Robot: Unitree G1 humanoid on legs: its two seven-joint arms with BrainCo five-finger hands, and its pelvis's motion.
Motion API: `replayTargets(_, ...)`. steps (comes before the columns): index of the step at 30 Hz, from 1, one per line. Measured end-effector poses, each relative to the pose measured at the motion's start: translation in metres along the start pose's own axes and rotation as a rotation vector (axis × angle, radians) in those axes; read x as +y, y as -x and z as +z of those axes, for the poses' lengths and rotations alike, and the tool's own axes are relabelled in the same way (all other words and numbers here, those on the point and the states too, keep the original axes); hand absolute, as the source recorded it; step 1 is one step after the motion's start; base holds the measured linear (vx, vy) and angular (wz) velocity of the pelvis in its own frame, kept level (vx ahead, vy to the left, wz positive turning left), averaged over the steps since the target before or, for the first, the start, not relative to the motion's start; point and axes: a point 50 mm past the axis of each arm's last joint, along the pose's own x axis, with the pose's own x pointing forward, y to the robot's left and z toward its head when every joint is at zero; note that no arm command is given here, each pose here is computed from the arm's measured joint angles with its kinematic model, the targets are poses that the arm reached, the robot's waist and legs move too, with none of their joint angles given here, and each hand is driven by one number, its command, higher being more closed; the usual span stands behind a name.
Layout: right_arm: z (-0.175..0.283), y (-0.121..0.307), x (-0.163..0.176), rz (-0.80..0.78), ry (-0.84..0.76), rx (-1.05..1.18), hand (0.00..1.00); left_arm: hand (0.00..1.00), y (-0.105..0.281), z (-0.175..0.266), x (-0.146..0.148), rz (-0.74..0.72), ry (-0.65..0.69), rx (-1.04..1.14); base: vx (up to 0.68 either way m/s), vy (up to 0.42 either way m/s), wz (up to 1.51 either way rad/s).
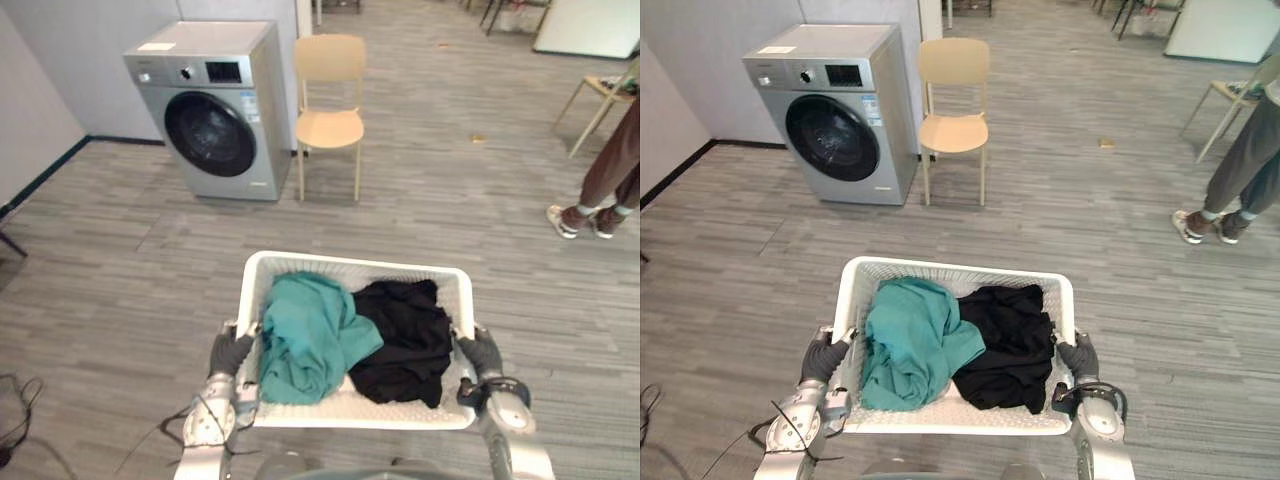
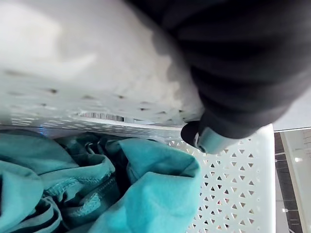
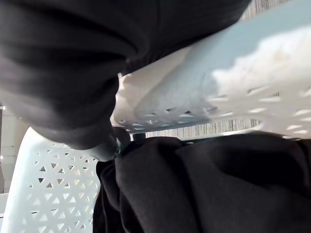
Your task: Pick up the laundry basket with both hands and put the clothes into the washing machine.
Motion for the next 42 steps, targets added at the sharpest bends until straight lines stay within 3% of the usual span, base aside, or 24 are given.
replayTargets(2, -0.019, 0.005, 0.001, -0.013, -0.043, 0.057, 1.0, 1.0, 0.0, -0.004, 0.004, -0.006, -0.036, 0.018, 0.12, 0.103, -0.08)
replayTargets(17, -0.026, -0.002, 0.003, -0.028, -0.05, 0.088, 1.0, 1.0, -0.005, -0.005, 0.004, -0.006, -0.041, 0.026, -0.01, -0.017, 0.04)
replayTargets(27, 0.021, -0.012, 0.006, -0.002, 0.005, -0.092, 1.0, 1.0, -0.017, 0.008, 0.004, 0.043, 0.049, -0.04, -0.01, -0.071, 0.15)
replayTargets(42, 0.008, -0.008, 0.019, -0.001, -0.032, -0.039, 1.0, 1.0, -0.02, 0.008, 0.018, 0.041, -0.016, -0.039, 0.44, 0.182, -0.27)
